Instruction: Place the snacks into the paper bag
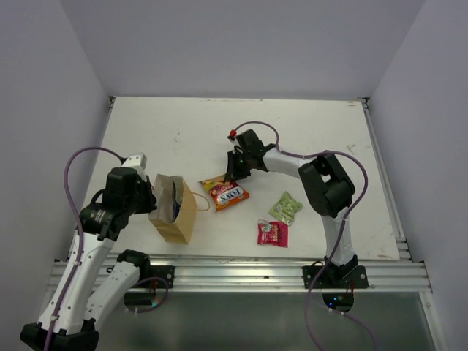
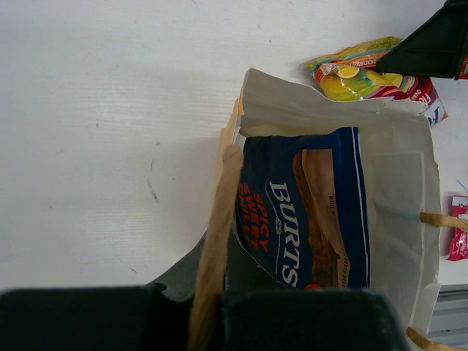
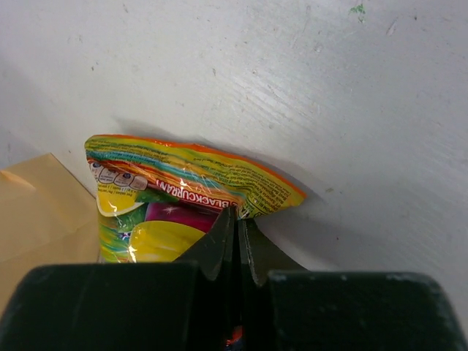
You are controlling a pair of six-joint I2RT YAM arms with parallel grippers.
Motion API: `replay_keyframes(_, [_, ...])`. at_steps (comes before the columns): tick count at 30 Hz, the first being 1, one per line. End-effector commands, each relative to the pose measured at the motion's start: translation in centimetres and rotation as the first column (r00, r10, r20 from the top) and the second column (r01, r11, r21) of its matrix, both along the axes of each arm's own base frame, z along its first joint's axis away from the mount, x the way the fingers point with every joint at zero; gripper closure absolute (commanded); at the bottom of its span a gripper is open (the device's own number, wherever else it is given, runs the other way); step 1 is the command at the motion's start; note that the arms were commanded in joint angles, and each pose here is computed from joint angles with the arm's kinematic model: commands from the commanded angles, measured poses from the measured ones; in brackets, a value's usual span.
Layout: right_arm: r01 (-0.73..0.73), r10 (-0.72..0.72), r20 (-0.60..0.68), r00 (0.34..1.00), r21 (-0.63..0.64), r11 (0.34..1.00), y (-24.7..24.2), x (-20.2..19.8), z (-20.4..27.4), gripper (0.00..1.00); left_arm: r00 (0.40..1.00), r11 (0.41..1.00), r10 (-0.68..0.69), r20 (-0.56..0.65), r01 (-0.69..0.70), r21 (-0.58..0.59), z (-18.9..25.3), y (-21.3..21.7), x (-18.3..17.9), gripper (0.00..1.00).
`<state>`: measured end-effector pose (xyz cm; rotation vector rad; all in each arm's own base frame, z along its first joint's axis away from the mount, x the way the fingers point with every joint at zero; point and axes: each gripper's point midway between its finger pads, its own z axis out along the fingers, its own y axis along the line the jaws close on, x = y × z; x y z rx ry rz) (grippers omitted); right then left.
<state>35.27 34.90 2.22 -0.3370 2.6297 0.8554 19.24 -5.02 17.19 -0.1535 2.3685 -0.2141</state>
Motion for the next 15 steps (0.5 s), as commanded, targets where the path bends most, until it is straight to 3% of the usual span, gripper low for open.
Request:
replay_keyframes(1, [0.026,-0.014,0.069,0.998,-0.177,0.984,-3.7,-0.7,1.7,1.00,1.000,1.000,0.010,0.005,-0.010,-0.007,0.3,-0.1,0.3,1.00])
replay_keyframes(3, [0.056,-0.019,0.178,0.984,-0.207,0.977,-4.0,0.0,5.5,1.00,1.000,1.000,0.008,0.003,-0.008,-0.007,0.2,-0.1,0.3,1.00])
replay_keyframes(8, [0.106,-0.047,0.471,0.881,-0.100,0.989,-2.4,0.3,21.0,1.00,1.000,1.000,-0.011,0.004,0.011,-0.012,0.2,-0.4,0.4,1.00])
replay_keyframes(13, [0.110,-0.110,0.664,0.740,0.041,0.993,0.2,-1.0,33.6,1.00,1.000,1.000,-0.028,0.005,0.028,-0.013,0.2,-0.6,0.4,1.00])
replay_keyframes(15, [0.071,-0.121,0.692,0.712,0.101,0.992,2.0,-2.0,36.3,1.00,0.999,0.999,-0.037,0.008,0.037,-0.014,0.2,-0.7,0.4,1.00])
